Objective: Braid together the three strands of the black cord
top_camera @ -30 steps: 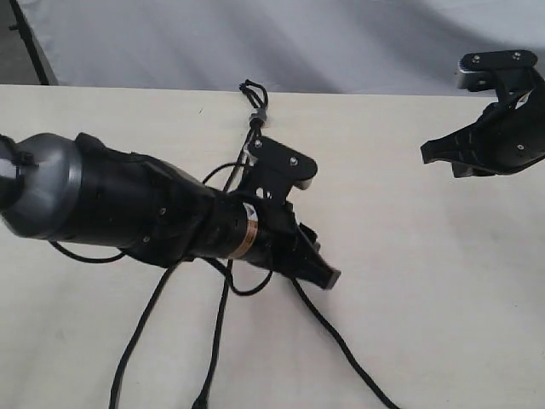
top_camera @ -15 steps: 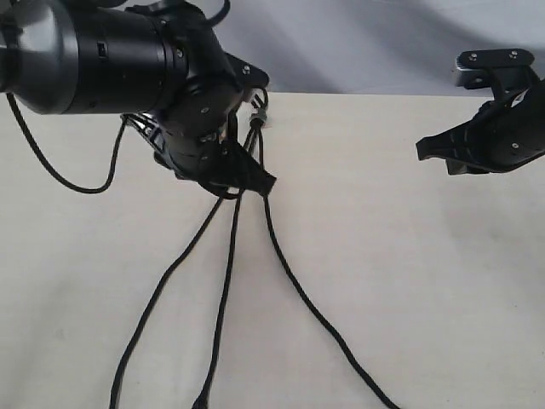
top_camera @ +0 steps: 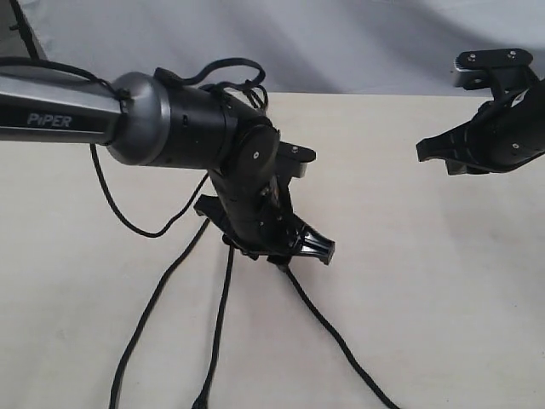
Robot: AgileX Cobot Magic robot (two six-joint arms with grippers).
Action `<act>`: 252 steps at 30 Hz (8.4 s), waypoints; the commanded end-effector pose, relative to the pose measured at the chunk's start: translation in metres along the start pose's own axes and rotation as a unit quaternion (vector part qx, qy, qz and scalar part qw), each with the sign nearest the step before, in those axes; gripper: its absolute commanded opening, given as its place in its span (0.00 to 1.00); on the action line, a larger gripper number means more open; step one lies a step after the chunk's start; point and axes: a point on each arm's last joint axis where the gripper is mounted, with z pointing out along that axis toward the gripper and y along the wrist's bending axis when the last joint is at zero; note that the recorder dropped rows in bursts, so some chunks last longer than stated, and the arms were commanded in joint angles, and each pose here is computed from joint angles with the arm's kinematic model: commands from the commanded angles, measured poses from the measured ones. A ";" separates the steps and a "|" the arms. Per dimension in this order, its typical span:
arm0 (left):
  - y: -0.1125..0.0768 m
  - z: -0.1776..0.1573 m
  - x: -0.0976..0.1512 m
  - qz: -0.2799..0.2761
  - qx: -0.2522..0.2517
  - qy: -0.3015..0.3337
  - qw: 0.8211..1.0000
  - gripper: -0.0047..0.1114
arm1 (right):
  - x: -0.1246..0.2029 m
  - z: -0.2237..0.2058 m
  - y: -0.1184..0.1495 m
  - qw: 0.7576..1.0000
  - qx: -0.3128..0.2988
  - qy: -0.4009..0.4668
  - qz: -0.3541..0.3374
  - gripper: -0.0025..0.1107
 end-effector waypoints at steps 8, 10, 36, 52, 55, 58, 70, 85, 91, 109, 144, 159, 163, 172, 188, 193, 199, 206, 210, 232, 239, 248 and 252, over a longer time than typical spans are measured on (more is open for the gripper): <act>0.011 0.011 0.012 0.028 -0.058 0.069 0.996 0.39 | 0.000 0.000 0.000 1.000 -0.002 0.001 -0.001 0.02; 0.013 0.010 0.013 0.029 -0.069 0.077 0.994 0.39 | 0.000 0.000 0.000 1.000 -0.002 0.001 -0.001 0.02; 0.017 0.046 0.020 0.083 -0.050 0.079 0.992 0.04 | 0.000 0.001 0.000 1.000 -0.002 0.000 -0.001 0.02; 0.132 -0.026 0.004 -0.008 -0.110 0.010 0.994 0.04 | -0.002 0.001 0.000 1.000 0.000 -0.008 -0.001 0.02; 0.158 -0.007 0.024 -0.034 -0.112 0.020 0.993 0.04 | -0.002 0.001 -0.001 1.000 0.000 -0.009 -0.001 0.02; 0.173 0.003 0.039 -0.047 -0.111 0.015 0.993 0.04 | -0.001 0.005 -0.001 1.000 0.001 -0.007 -0.001 0.02; 0.104 -0.005 0.055 0.023 0.015 0.080 0.996 0.04 | -0.001 0.012 -0.002 1.000 0.002 -0.006 0.000 0.02; 0.204 -0.076 0.048 0.093 -0.181 -0.077 0.976 0.04 | 0.000 0.012 -0.001 1.000 -0.002 -0.004 0.009 0.02; 0.242 0.001 0.070 0.015 -0.157 0.003 0.987 0.04 | -0.001 0.012 -0.001 1.000 -0.002 -0.006 0.011 0.02; 0.064 -0.022 0.067 0.185 0.078 0.029 0.979 0.04 | -0.001 0.012 -0.001 1.000 -0.003 -0.006 0.012 0.02; 0.196 -0.126 0.051 -0.017 -0.049 -0.179 0.983 0.38 | 0.017 -0.012 0.191 0.962 -0.174 0.052 -0.201 0.03; 0.218 -0.140 0.062 -0.055 -0.072 -0.197 0.976 0.05 | 0.094 0.021 0.272 0.956 -0.097 0.151 -0.232 0.40; 0.218 -0.139 0.063 -0.055 -0.070 -0.192 0.977 0.05 | 0.104 0.038 0.270 0.953 -0.073 0.179 -0.232 0.40; 0.218 -0.139 0.063 -0.057 -0.068 -0.193 0.977 0.05 | 0.113 0.052 0.268 0.944 -0.057 0.202 -0.255 0.16; 0.217 -0.138 0.064 -0.056 -0.064 -0.184 0.979 0.05 | 0.031 0.042 0.197 0.951 0.056 0.098 -0.289 0.02; 0.217 -0.138 0.064 -0.056 -0.064 -0.184 0.979 0.05 | 0.041 0.074 0.181 0.948 0.068 0.153 -0.270 0.02; 0.217 -0.138 0.064 -0.056 -0.064 -0.185 0.979 0.05 | 0.067 0.083 0.195 0.937 0.030 0.212 -0.276 0.02; 0.217 -0.138 0.064 -0.056 -0.064 -0.185 0.979 0.05 | 0.122 0.058 0.260 0.886 -0.097 0.273 -0.362 0.02; 0.217 -0.138 0.064 -0.056 -0.064 -0.185 0.979 0.05 | 0.124 0.031 0.283 0.871 -0.106 0.242 -0.413 0.02; 0.217 -0.139 0.064 -0.056 -0.065 -0.186 0.979 0.05 | -0.008 0.012 0.097 0.980 0.057 0.136 -0.130 0.02; 0.217 -0.139 0.064 -0.056 -0.065 -0.186 0.979 0.05 | 0.018 0.048 0.075 0.983 0.062 0.167 -0.046 0.02; 0.210 -0.139 0.061 -0.059 -0.030 -0.199 0.978 0.05 | 0.041 0.079 0.086 0.970 0.070 0.224 -0.063 0.57; 0.179 -0.135 0.054 -0.017 0.026 -0.201 0.979 0.05 | 0.011 0.036 0.085 0.984 0.057 0.141 -0.087 0.59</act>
